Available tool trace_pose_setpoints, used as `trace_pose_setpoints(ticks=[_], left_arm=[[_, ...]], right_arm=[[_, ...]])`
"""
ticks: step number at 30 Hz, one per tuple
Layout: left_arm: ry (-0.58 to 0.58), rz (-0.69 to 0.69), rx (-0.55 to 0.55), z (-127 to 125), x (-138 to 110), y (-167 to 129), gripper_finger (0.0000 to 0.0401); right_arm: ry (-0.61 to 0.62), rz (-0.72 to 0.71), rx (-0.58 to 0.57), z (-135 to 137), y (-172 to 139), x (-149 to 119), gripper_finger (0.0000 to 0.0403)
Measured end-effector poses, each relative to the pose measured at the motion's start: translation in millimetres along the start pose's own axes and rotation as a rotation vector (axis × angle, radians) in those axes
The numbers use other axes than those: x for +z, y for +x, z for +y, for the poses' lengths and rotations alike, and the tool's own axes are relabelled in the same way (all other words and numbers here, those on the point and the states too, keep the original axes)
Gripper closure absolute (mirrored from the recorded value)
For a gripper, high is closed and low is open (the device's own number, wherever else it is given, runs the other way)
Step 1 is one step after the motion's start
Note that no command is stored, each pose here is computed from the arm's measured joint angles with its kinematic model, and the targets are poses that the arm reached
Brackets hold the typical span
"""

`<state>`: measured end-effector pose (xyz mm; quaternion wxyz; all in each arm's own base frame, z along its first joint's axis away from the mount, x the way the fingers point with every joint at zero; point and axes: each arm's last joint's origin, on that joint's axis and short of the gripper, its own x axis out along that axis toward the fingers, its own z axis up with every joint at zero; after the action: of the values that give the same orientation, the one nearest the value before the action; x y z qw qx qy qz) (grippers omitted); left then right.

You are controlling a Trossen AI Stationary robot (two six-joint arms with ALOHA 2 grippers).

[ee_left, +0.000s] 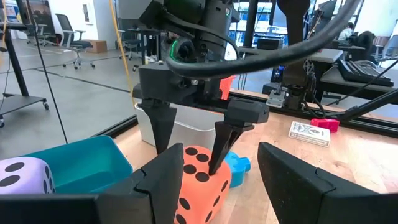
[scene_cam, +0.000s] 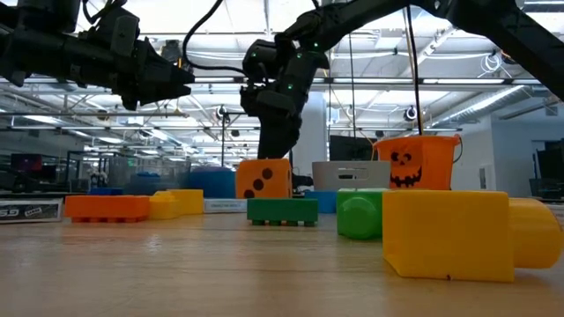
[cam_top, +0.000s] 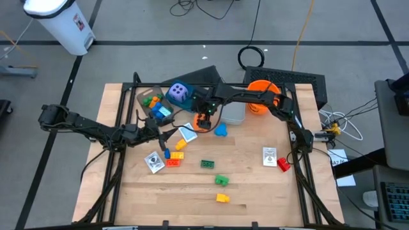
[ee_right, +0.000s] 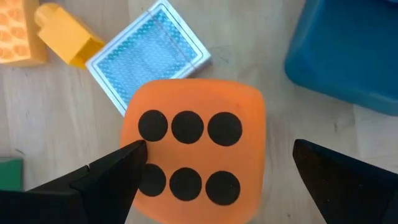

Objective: Pick & Place Toys
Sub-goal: Put the orange dice into the blue bin

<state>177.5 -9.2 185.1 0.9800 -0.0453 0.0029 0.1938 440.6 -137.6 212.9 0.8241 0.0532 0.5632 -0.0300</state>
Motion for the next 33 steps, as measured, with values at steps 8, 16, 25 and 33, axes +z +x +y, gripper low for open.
trace_pose_setpoints(ticks=[8, 16, 25, 33], left_arm=[[0.000, 0.000, 0.000, 0, 0, 0, 0.0185], [0.000, 0.000, 0.000, 0, 0, 0, 0.0185], [0.000, 0.000, 0.000, 0, 0, 0, 0.0185], [0.000, 0.000, 0.000, 0, 0, 0, 0.0185]], right_arm=[[0.000, -0.019, 0.020, -1, 3, 0, 0.0003], [0.012, -0.014, 0.016, 3, 5, 1, 0.0003], [0.007, -0.002, 0.043, 11, 8, 0, 0.0003], [-0.011, -0.004, 0.090, 12, 8, 0, 0.0007]])
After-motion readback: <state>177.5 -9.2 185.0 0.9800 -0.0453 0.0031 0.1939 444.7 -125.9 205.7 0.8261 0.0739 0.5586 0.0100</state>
